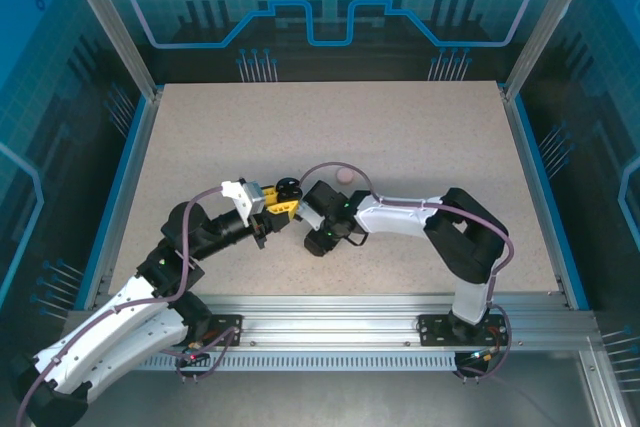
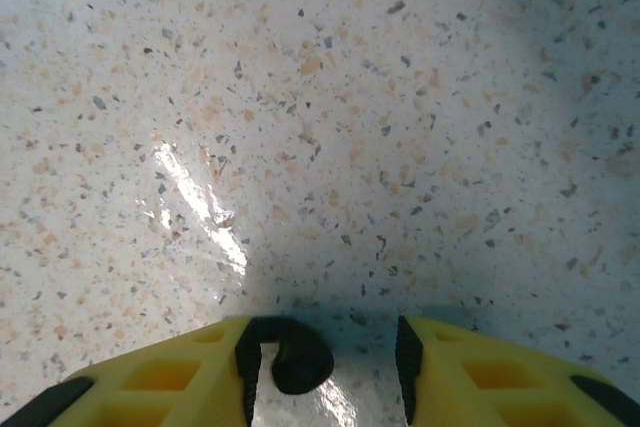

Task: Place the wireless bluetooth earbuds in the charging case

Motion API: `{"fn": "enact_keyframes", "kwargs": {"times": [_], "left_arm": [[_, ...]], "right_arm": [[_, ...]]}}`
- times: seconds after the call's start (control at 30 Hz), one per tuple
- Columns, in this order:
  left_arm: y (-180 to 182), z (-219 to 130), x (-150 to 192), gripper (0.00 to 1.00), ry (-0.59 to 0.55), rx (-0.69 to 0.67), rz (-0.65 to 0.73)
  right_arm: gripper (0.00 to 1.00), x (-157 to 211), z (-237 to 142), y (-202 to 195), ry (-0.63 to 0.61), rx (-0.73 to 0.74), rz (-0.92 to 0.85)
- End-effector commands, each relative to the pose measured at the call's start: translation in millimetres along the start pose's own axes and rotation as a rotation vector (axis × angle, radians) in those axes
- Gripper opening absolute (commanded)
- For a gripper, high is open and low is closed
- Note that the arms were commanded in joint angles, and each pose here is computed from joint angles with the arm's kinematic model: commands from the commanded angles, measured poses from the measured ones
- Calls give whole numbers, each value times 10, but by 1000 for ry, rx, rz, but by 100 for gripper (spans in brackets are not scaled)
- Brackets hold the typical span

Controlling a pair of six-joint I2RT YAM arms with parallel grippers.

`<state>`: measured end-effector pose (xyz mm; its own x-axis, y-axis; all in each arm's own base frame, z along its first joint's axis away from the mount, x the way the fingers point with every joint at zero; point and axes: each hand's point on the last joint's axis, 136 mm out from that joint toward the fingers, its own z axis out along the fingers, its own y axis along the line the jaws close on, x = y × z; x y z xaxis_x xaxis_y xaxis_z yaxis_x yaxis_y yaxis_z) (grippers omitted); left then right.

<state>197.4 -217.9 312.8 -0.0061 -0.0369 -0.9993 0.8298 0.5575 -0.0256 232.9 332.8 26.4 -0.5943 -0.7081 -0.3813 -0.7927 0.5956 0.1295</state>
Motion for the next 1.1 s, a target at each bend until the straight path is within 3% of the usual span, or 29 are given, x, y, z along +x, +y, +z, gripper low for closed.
{"fn": "enact_keyframes", "kwargs": {"times": [0.0, 0.4, 1.07], "left_arm": [[-2, 4, -150, 2, -45, -4, 8], [4, 16, -152, 3, -42, -4, 8], [5, 8, -150, 2, -39, -7, 10]], "right_arm": [[45, -38, -159, 14, -29, -20, -6], [46, 38, 23, 76, 42, 0, -64], [38, 140, 194, 56, 123, 50, -112]]}}
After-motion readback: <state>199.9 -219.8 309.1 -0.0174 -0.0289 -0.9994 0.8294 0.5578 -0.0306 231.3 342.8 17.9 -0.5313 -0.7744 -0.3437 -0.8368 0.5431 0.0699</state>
